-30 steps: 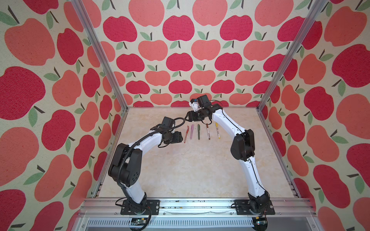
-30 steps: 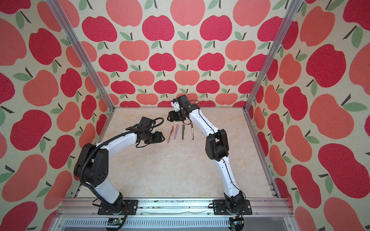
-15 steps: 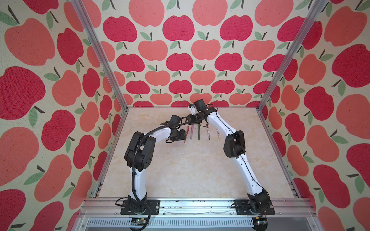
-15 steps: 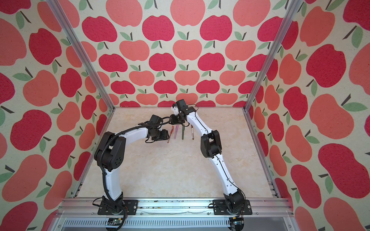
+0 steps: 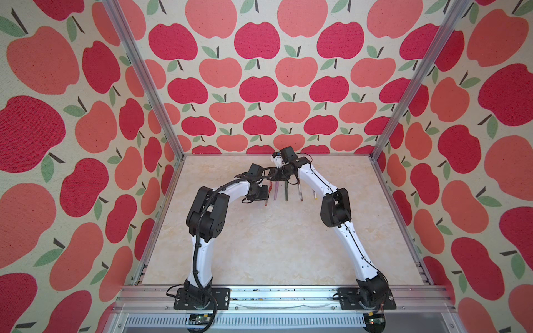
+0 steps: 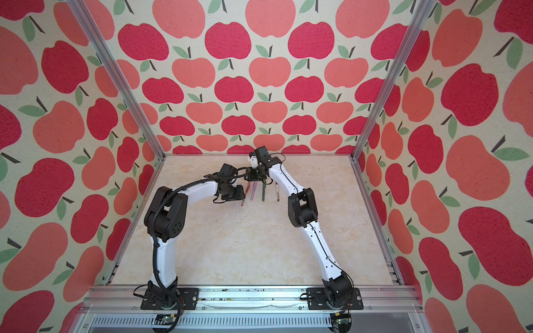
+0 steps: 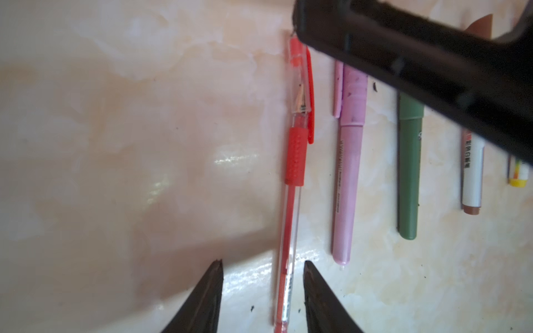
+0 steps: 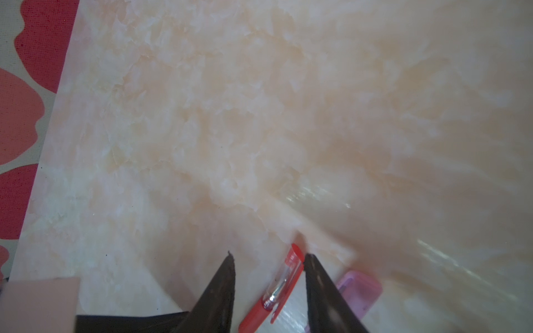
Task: Insert the pens into the pen caps
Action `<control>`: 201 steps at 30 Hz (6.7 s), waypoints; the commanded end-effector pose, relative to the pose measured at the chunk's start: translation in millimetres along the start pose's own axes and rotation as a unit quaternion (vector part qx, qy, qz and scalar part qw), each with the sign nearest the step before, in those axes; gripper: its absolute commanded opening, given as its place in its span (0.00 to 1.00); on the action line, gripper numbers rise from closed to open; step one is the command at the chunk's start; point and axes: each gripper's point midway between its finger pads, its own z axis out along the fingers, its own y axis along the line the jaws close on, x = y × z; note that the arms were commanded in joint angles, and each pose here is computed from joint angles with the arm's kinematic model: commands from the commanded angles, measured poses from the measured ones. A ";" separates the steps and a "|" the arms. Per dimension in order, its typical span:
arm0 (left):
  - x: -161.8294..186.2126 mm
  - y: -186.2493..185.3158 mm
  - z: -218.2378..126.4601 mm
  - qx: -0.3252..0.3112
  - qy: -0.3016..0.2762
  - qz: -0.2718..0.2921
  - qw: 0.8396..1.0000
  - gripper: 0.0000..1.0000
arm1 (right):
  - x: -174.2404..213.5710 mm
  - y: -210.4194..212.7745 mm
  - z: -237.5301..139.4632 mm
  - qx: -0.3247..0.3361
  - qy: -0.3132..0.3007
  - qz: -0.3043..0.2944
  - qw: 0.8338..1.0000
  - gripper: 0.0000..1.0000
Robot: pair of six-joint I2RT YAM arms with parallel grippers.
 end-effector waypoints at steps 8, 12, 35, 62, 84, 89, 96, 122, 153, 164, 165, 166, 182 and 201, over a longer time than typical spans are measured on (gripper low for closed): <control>4.5 -2.3 12.1 0.004 0.019 0.005 1.000 0.42 | 0.0 -11.3 13.3 0.000 -0.004 0.011 1.000 0.37; 5.9 -1.8 15.9 0.005 0.024 0.003 1.000 0.41 | 4.8 -15.0 19.4 0.005 0.002 0.017 1.000 0.34; 15.3 -4.2 33.4 0.009 0.046 -0.005 0.999 0.27 | 32.4 -27.7 28.7 0.046 0.046 0.004 0.998 0.23; 16.5 -1.3 49.3 0.000 0.052 -0.020 0.998 0.15 | 52.2 -32.4 29.2 0.057 0.071 0.004 0.996 0.20; 1.3 12.7 52.4 -0.006 0.039 -0.022 0.999 0.11 | 77.1 -19.8 32.5 0.041 0.109 -0.007 0.993 0.18; -8.2 17.7 50.6 -0.006 0.029 -0.028 0.999 0.11 | 76.8 -11.3 30.1 0.031 0.110 -0.008 0.993 0.18; -21.3 24.2 50.6 -0.006 0.016 -0.035 0.999 0.08 | 81.4 -1.4 26.6 0.023 0.118 -0.007 0.993 0.18; -34.2 30.7 47.5 0.005 0.000 -0.035 0.999 0.03 | 88.1 22.6 22.4 0.011 0.120 -0.003 0.993 0.17; -27.5 -16.0 -39.3 0.036 -0.072 0.016 0.997 0.50 | -4.2 50.5 -103.0 -0.017 -0.025 0.024 0.999 0.24; -30.1 7.5 -238.6 0.014 -0.299 0.071 0.952 0.77 | 13.4 12.7 -247.5 0.085 -0.127 -0.012 0.988 0.27; -24.7 20.1 -256.3 0.000 -0.318 0.069 0.945 0.80 | 21.3 6.3 -261.4 0.105 -0.135 -0.021 0.985 0.27; -19.2 36.1 -267.5 -0.019 -0.333 0.069 0.940 0.83 | 28.5 -0.2 -275.9 0.125 -0.144 -0.027 0.981 0.28; 48.8 217.9 -249.0 -0.285 -0.401 -0.064 0.868 0.99 | 190.5 -125.4 -366.5 0.398 -0.354 -0.076 0.843 0.39; 38.7 254.4 -181.1 -0.206 -0.419 -0.044 0.883 0.99 | 182.0 -192.9 -308.6 0.399 -0.384 -0.087 0.828 0.48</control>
